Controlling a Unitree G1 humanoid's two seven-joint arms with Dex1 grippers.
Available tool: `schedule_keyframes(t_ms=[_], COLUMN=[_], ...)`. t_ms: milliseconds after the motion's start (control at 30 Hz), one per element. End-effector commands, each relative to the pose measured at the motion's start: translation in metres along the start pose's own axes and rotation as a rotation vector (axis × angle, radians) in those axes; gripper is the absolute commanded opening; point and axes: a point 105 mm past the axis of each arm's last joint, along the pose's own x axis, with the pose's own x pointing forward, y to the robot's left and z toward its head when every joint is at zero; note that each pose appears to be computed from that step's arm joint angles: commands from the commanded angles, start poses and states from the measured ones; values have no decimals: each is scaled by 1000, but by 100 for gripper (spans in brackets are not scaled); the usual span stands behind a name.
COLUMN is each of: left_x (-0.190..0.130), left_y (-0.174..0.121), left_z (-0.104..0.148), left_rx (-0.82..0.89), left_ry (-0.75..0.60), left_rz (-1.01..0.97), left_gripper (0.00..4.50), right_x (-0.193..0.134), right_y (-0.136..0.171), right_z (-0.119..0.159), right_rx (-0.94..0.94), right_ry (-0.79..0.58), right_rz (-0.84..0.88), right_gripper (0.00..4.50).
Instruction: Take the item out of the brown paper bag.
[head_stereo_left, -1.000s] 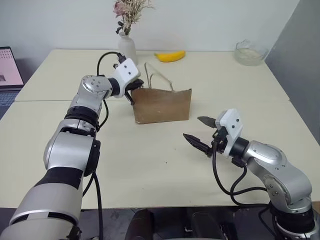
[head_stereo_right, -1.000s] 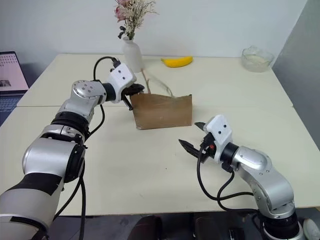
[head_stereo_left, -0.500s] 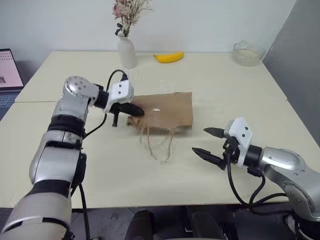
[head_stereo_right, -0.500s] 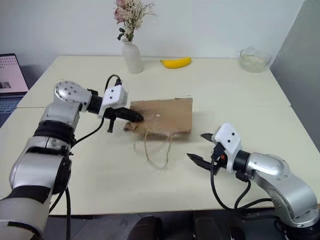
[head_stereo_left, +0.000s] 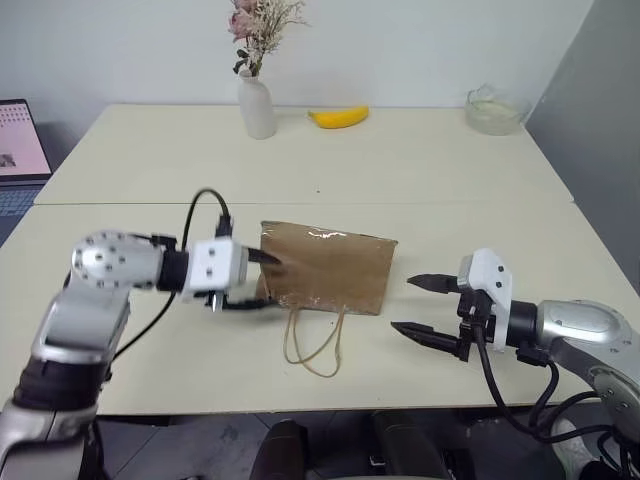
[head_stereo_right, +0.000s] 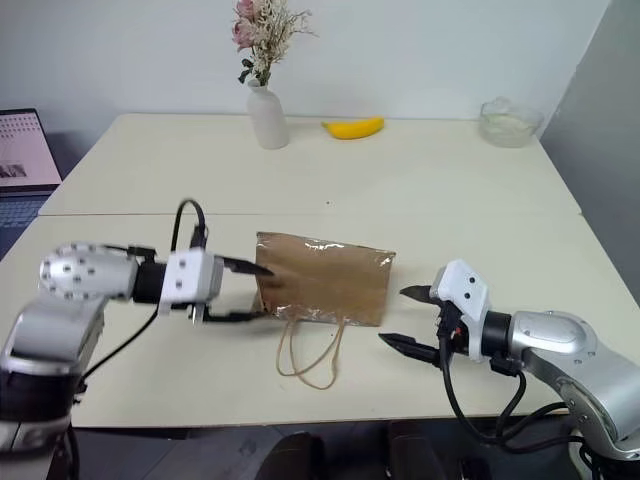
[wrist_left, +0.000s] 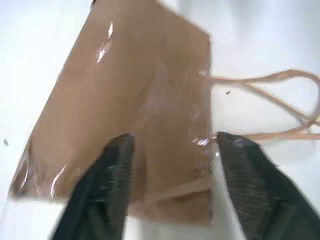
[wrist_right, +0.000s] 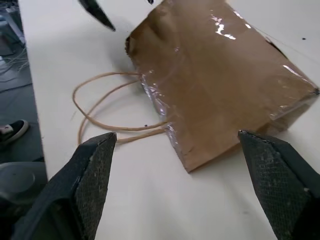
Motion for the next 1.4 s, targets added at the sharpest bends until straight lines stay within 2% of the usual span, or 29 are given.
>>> schedule_keyframes(t_ms=[33,233,533,767,867,1033,1300,1400], left_x=[11,22,29,12,10,23,52,54], left_y=[-22,-25,-32,-18,-28,-49,-38,-40], left_z=[7,-1,-9,2,0,-5,-6,-11], left_rx=[134,271,381,365,362,342,423,448], left_ry=[-5,30,42,2,8,-21,-52,-42], left_rz=[-49,-78,-153,-94,-133,-175,-121,-149], left_gripper=[332,332,332,332,332,332,332,275], right_x=[3,2,-1,-4,-4,-2,1,2], right_y=[16,21,24,25,26,26,28,29], right_z=[7,7,5,3,0,1,3,3], right_rx=[-22,-14,-4,14,22,19,10,9], right_ry=[-4,11,39,46,55,48,43,43], right_rz=[86,123,136,141,148,155,168,171], right_gripper=[409,409,409,409,409,409,409,409])
